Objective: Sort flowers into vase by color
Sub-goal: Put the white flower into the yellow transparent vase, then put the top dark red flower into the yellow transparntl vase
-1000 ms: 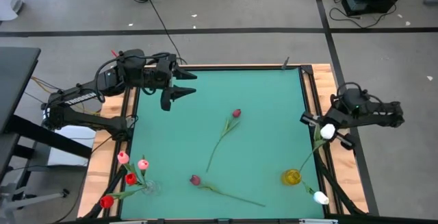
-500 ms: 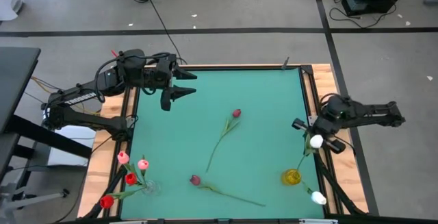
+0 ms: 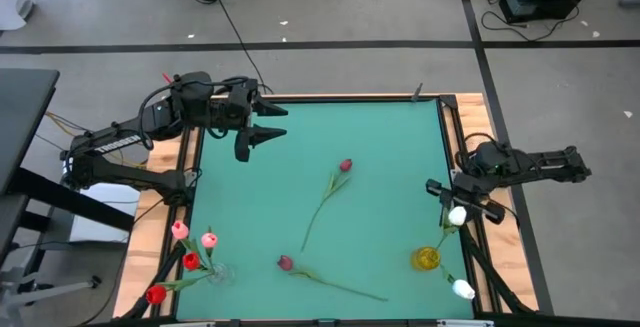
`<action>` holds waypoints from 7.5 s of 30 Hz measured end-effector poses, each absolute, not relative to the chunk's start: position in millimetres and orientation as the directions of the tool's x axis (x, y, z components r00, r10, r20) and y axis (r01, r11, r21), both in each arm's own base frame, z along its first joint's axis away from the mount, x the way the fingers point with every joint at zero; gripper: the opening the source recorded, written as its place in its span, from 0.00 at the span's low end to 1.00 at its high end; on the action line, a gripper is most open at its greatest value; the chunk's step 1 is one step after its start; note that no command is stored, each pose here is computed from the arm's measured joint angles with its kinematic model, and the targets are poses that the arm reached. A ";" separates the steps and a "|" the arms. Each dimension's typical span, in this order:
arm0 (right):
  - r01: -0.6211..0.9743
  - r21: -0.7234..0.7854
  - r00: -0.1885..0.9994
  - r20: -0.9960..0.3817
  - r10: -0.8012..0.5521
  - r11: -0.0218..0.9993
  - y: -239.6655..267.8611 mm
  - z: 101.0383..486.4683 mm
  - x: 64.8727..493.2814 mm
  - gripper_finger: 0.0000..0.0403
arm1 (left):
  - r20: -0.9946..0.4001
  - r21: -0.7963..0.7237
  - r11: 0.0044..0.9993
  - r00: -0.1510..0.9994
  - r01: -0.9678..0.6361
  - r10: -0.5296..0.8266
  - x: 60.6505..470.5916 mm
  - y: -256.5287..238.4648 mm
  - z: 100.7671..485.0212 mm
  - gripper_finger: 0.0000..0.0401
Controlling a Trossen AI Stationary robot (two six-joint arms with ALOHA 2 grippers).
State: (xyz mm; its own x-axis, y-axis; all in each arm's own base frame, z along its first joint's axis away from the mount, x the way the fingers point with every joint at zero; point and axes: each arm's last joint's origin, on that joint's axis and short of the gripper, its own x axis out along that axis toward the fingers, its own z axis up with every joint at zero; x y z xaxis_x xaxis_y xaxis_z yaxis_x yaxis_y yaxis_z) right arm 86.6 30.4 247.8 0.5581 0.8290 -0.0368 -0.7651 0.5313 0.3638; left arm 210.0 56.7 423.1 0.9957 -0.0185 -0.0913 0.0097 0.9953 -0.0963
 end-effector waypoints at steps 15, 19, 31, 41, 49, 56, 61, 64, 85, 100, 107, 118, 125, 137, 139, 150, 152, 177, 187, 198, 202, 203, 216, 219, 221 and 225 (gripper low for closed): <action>-0.751 0.356 0.617 0.076 0.783 0.556 27.5 302.0 70.6 0.38 | -0.092 -0.094 0.996 0.996 0.010 -0.018 210.1 56.7 423.1 0.62; -0.766 0.325 0.613 0.104 0.784 0.555 27.0 313.9 65.1 0.38 | -0.092 -0.095 0.995 0.996 0.010 -0.018 210.0 56.7 423.1 0.62; -0.278 0.516 0.958 0.090 0.272 0.810 13.2 315.0 87.1 0.38 | -0.092 -0.095 0.995 0.996 0.010 -0.019 210.0 56.7 423.1 0.62; 0.143 0.567 0.974 -0.226 -0.014 0.811 1.5 277.6 172.9 0.38 | -0.092 -0.098 0.995 0.996 0.009 -0.018 210.1 56.7 423.0 0.62; 0.408 0.661 0.893 -0.431 -0.126 0.629 -35.4 239.7 250.0 0.39 | -0.092 -0.098 0.995 0.996 0.009 -0.018 210.2 56.7 423.0 0.62; 0.699 0.594 0.661 -0.749 -0.044 0.399 -60.5 204.9 320.8 0.39 | -0.092 -0.098 0.995 0.996 0.009 -0.019 210.2 56.6 422.9 0.62; 0.823 0.543 0.535 -0.840 0.095 0.167 -54.5 176.8 353.6 0.39 | -0.092 -0.098 0.995 0.996 0.010 -0.019 210.2 56.6 423.0 0.62; 0.851 0.525 0.520 -0.839 0.161 -0.013 -48.3 165.1 364.4 0.39 | -0.092 -0.098 0.995 0.996 0.010 -0.019 210.2 56.6 422.9 0.62; 0.846 0.397 0.450 -0.889 0.080 -0.356 -53.6 127.8 372.7 0.10 | -0.092 -0.097 0.995 0.996 0.010 -0.019 210.2 56.6 422.9 0.62; 0.842 0.540 0.525 -0.823 -0.216 -0.014 -63.5 184.9 358.7 0.01 | -0.092 -0.095 0.995 0.996 0.010 -0.019 210.2 56.6 422.9 0.62; 0.809 0.558 0.585 -0.735 -0.344 0.184 -76.7 231.0 340.6 0.01 | -0.092 -0.095 0.995 0.996 0.010 -0.018 210.2 56.7 422.9 0.62; 0.629 0.602 0.773 -0.550 -0.316 0.492 -78.8 256.2 352.3 0.01 | -0.092 -0.095 0.995 0.996 0.010 -0.019 210.2 56.6 422.9 0.62; 0.418 0.515 0.909 -0.236 -0.344 0.748 -76.8 312.2 343.8 0.01 | -0.054 -0.285 0.958 0.998 0.004 -0.020 211.5 56.6 426.5 0.62; 0.287 0.396 0.953 -0.029 -0.301 0.872 -69.1 368.7 305.8 0.01 | -0.190 -0.362 0.906 0.969 -0.221 0.160 241.1 64.3 401.6 0.62; 0.289 0.383 0.952 -0.022 -0.304 0.877 -68.6 370.9 303.9 0.01 | -0.197 -0.368 0.901 0.966 -0.232 0.168 254.2 66.0 395.0 0.62; 0.207 0.367 0.976 -0.009 -0.219 0.907 -66.9 375.0 300.4 0.01 | -0.247 -0.381 0.889 0.955 -0.252 0.165 284.2 74.7 372.8 0.62; 0.195 0.362 0.979 -0.008 -0.206 0.912 -66.4 375.1 300.5 0.01 | -0.243 -0.379 0.891 0.956 -0.249 0.164 288.4 75.8 370.5 0.62; 0.023 0.288 1.000 -0.024 -0.016 0.957 -62.8 377.4 300.7 0.05 | -0.193 -0.133 0.991 0.981 0.003 -0.029 301.1 71.6 367.9 0.01; 0.009 0.182 0.994 -0.107 0.011 0.983 -60.9 400.7 295.6 0.49 | -0.044 -0.047 0.998 0.999 0.030 -0.032 302.4 74.4 382.1 0.00; 0.092 0.180 0.995 -0.064 -0.082 0.979 -63.9 409.6 296.1 0.62 | -0.020 -0.082 0.996 1.000 0.018 -0.020 303.0 77.5 383.7 0.00; 0.080 0.187 0.996 -0.055 -0.071 0.979 -65.3 406.2 303.0 0.50 | -0.021 -0.092 0.996 1.000 0.018 -0.020 305.0 78.1 382.2 0.00; 0.076 0.188 0.996 -0.055 -0.066 0.979 -65.0 405.1 304.9 0.47 | -0.011 -0.089 0.996 1.000 0.019 -0.020 305.9 78.3 382.5 0.00; 0.082 0.126 0.994 -0.085 -0.072 0.989 -62.7 403.4 303.1 0.04 | 0.003 -0.133 0.991 1.000 0.009 -0.008 306.6 78.6 383.6 0.09; 0.108 0.097 0.989 -0.114 -0.097 0.989 -60.5 402.6 299.9 0.03 | -0.007 -0.135 0.991 1.000 -0.002 0.001 299.6 79.2 387.0 0.18; 0.118 0.090 0.988 -0.112 -0.108 0.989 -58.7 406.1 294.6 0.03 | -0.022 -0.119 0.993 1.000 -0.016 0.014 287.8 79.6 393.0 0.25; 0.118 0.087 0.990 -0.090 -0.110 0.989 -55.8 416.4 280.7 0.03 | -0.020 -0.115 0.992 0.998 -0.058 0.056 262.0 81.4 407.3 0.38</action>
State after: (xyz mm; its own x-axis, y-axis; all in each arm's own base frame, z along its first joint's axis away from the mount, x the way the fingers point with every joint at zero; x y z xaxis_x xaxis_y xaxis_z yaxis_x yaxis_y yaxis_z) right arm 280.7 -55.8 416.4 0.9898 -0.1103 -0.0900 0.1182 0.9891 0.0873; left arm 262.0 81.4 407.3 0.9982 0.0559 -0.0196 -0.0578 0.9917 -0.1150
